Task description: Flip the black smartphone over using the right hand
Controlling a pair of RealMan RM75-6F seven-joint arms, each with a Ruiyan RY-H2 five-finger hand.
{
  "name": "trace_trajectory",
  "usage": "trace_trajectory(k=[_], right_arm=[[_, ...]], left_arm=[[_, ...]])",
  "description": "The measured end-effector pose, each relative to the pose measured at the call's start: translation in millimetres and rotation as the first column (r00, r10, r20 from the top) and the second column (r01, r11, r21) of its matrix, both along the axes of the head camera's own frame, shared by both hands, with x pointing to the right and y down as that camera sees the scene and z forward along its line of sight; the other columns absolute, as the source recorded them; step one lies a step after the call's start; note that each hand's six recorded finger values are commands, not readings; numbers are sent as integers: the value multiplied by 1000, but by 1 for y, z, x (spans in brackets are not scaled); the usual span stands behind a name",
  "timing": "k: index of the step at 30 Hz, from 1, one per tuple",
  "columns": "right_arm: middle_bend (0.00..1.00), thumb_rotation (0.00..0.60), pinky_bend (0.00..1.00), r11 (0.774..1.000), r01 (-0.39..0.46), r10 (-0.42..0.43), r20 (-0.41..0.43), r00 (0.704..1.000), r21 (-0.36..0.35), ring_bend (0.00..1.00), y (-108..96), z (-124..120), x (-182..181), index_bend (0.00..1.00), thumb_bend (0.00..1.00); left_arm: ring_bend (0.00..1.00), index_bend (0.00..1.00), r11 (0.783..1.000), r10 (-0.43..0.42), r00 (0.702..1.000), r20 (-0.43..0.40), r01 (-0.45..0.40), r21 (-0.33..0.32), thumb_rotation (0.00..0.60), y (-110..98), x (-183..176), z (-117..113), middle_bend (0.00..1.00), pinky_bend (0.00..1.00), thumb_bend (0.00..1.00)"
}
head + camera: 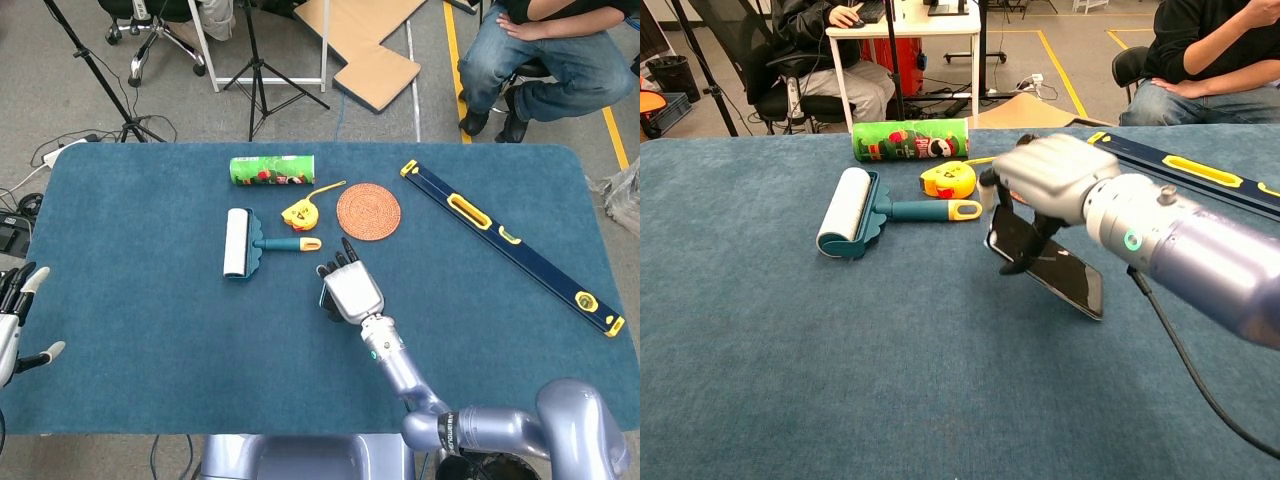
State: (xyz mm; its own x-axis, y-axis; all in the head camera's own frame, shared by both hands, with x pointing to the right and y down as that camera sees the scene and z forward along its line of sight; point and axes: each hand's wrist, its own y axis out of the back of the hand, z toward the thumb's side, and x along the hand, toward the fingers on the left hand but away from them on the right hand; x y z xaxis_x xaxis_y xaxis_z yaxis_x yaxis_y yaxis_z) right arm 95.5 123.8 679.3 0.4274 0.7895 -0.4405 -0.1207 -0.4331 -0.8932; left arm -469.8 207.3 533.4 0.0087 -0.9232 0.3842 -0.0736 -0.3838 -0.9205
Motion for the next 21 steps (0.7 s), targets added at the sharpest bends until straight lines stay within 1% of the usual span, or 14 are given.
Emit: trace_trajectory(k=[3,5,6,8,9,10,12,13,15,16,17,19,21], right_arm=[[500,600,112,998,-68,68,101,993,-4,243,-10,-10,5,402,24],[500,600,112,993,-118,119,177,977,-17,243,-17,-16,8,402,25],[500,600,112,990,-139,141,212,967,-24,244,-19,-19,10,402,25],[500,600,112,982,-186,191,295,936,-45,244,-25,-24,13,401,27],[500,600,112,977,-205,211,331,920,-54,244,-28,-27,15,401,29],[499,600,112,971,-231,238,378,894,-66,242,-31,-30,17,400,30],[498,600,112,960,-265,275,445,852,-88,240,-35,-33,22,398,33],[497,600,112,953,-284,298,487,821,-104,237,-37,-34,25,396,35],[495,600,112,943,-308,327,545,772,-129,234,-39,-35,30,393,41],[494,600,112,936,-321,343,580,739,-144,234,-40,-34,33,392,45],[493,600,112,932,-329,352,603,716,-154,233,-40,-34,36,392,49],[493,600,112,927,-338,360,643,675,-165,233,-40,-29,45,392,55],[493,600,114,927,-338,358,660,661,-164,232,-37,-23,53,392,59]], left_arm=[[0,0,1000,1,1000,-1,-1,-1,600,0,0,0,0,0,0],[0,0,1000,3,1000,-1,-3,-1,600,1,1,0,0,0,0],[0,0,1000,3,1000,-1,-3,-1,600,1,1,0,0,0,0],[0,0,1000,4,1000,-1,-4,-1,600,1,1,0,0,0,0],[0,0,1000,5,1000,0,-5,-2,600,1,2,0,0,0,0],[0,0,1000,5,1000,0,-5,-2,600,1,2,0,0,0,0],[0,0,1000,7,1000,0,-7,-3,600,2,2,0,0,0,0],[0,0,1000,7,1000,0,-7,-3,600,2,2,1,0,0,0],[0,0,1000,8,1000,1,-8,-3,600,2,3,1,0,0,0],[0,0,1000,8,1000,1,-8,-2,600,2,3,0,0,0,0],[0,0,1000,8,1000,1,-8,-2,600,2,3,0,0,0,0],[0,0,1000,9,1000,0,-9,0,600,3,3,0,0,0,0],[0,0,1000,11,1000,0,-11,1,600,3,4,0,0,0,0]])
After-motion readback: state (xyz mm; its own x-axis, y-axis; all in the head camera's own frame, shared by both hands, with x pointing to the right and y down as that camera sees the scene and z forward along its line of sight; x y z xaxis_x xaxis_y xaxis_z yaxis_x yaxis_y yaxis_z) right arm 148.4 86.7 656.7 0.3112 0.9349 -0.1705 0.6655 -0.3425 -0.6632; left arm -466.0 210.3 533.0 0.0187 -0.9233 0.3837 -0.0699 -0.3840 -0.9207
